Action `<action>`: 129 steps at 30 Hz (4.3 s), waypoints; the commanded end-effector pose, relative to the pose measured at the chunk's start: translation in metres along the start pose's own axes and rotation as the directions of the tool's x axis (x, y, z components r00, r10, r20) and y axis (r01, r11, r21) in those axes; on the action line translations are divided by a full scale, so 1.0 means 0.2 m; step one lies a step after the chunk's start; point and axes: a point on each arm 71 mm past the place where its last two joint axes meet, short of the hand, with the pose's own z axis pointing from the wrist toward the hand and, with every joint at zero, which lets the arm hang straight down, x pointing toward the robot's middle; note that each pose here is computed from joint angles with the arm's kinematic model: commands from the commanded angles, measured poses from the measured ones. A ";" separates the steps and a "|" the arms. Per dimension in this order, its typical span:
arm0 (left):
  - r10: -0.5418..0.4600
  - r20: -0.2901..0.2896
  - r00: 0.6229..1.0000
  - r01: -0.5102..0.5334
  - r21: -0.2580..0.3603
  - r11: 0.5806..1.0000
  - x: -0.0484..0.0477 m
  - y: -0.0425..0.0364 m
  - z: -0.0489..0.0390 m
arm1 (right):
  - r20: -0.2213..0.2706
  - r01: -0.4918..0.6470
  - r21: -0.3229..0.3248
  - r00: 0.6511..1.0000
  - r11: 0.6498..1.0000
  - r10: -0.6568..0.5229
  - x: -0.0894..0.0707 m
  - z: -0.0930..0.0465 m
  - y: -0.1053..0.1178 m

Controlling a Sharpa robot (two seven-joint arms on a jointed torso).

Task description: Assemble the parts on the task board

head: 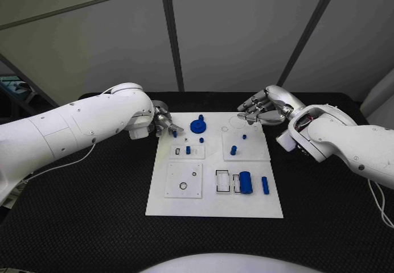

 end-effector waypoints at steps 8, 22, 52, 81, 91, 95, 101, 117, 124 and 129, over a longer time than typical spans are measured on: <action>0.012 -0.010 1.000 -0.012 0.010 1.000 0.002 -0.016 -0.001 | -0.003 0.000 -0.010 1.000 1.000 0.000 0.00 0.00 0.01; 0.001 -0.015 1.000 -0.001 0.006 1.000 0.000 -0.011 0.004 | -0.003 0.000 -0.009 1.000 1.000 0.000 0.00 0.00 0.01; -0.183 -0.014 0.983 0.183 0.165 0.969 0.054 0.029 -0.172 | -0.001 0.001 -0.006 1.000 1.000 -0.001 -0.01 0.00 0.01; -0.018 0.089 0.996 0.001 0.183 0.983 0.221 0.034 -0.205 | 0.002 0.002 -0.004 1.000 1.000 -0.002 -0.01 -0.01 0.00; 0.020 0.045 0.999 -0.027 0.156 0.987 0.263 0.037 -0.196 | 0.001 0.002 -0.004 1.000 1.000 -0.002 -0.01 -0.01 0.00; 0.030 0.038 0.999 -0.035 0.146 0.989 0.271 0.037 -0.193 | 0.001 0.002 -0.005 1.000 1.000 -0.002 -0.01 -0.01 0.00; 0.035 0.032 0.999 -0.039 0.135 0.990 0.276 0.041 -0.187 | 0.000 0.002 -0.005 1.000 1.000 -0.002 -0.01 -0.01 0.00; 0.054 0.018 0.998 -0.056 0.130 0.990 0.296 0.031 -0.175 | -0.001 0.001 -0.005 1.000 1.000 -0.001 -0.01 -0.01 0.00; 0.060 0.013 0.998 -0.061 0.133 0.989 0.303 0.021 -0.172 | -0.002 0.001 -0.006 1.000 1.000 -0.001 -0.01 -0.01 0.00; 0.066 0.005 0.998 -0.066 0.131 0.989 0.307 0.018 -0.170 | -0.002 0.001 -0.005 1.000 1.000 -0.001 -0.01 -0.01 0.00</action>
